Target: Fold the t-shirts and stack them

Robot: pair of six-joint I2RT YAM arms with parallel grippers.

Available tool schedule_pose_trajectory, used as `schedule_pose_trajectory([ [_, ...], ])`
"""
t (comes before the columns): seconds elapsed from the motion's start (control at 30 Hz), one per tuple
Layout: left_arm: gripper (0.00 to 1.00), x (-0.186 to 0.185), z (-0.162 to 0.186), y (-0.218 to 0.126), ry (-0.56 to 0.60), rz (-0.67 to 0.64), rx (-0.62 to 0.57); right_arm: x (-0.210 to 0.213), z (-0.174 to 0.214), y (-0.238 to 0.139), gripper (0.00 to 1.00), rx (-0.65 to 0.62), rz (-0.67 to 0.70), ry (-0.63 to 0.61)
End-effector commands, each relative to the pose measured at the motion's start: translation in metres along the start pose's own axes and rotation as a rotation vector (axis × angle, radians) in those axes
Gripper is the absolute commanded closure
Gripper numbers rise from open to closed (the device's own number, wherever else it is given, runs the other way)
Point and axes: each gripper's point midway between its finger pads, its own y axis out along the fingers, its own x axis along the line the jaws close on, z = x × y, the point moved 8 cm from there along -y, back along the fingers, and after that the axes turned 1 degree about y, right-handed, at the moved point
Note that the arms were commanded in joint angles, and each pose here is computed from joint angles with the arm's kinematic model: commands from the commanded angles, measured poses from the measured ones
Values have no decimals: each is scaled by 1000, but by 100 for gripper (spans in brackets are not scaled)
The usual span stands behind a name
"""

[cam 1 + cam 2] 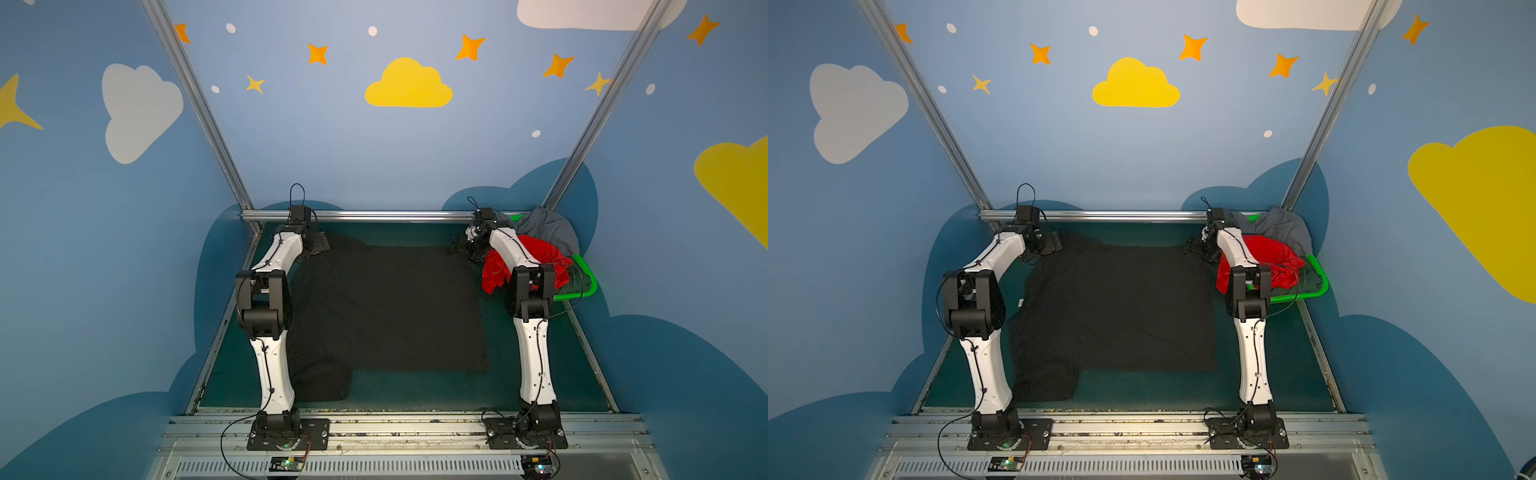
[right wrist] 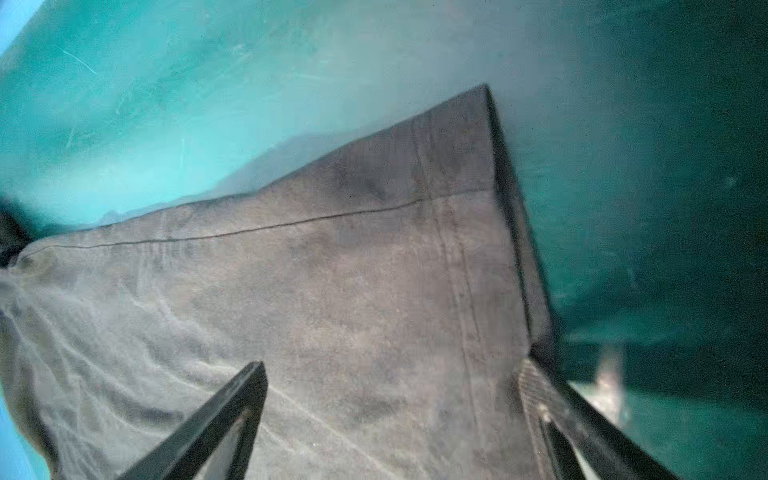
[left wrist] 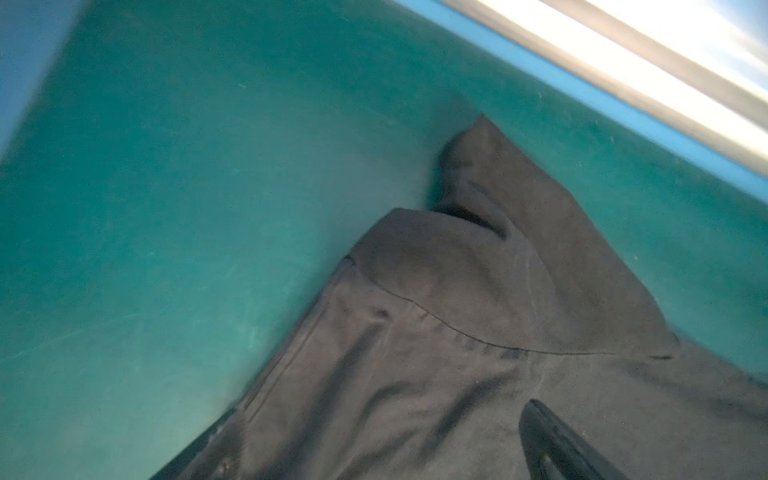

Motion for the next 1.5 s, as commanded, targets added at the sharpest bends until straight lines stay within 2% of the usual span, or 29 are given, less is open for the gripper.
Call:
schedule_pose_trajectory([
  [0.0, 0, -2, 0, 6, 44, 29, 35, -2, -4, 4, 6, -2, -24, 4],
  [0.1, 0, -5, -2, 9, 39, 52, 40, -8, -11, 2, 6, -48, 20, 1],
  [0.47, 0, -7, -5, 13, 72, 75, 40, -10, -35, 8, 6, -125, -28, -33],
  [0.8, 0, -4, -9, 22, 82, 73, 52, 1, -40, 21, 8, -114, -193, -74],
  [0.87, 0, -2, -10, 24, 81, 58, 59, 1, -42, 22, 17, -121, -204, -76],
  [1.07, 0, -2, -16, 28, 80, 61, 61, 4, -44, 23, 58, -131, -232, -90],
  [1.13, 0, -3, -20, 30, 79, 69, 52, 3, -44, 22, 76, -136, -220, -90],
  [1.23, 0, -6, -27, 33, 79, 78, 49, 2, -43, 20, 94, -137, -205, -90],
  [1.3, 0, -9, -31, 34, 82, 87, 48, 3, -42, 18, 100, -136, -204, -99],
  [1.47, 0, -12, -42, 45, 106, 91, 34, 7, -35, 14, 100, -128, -194, -121],
])
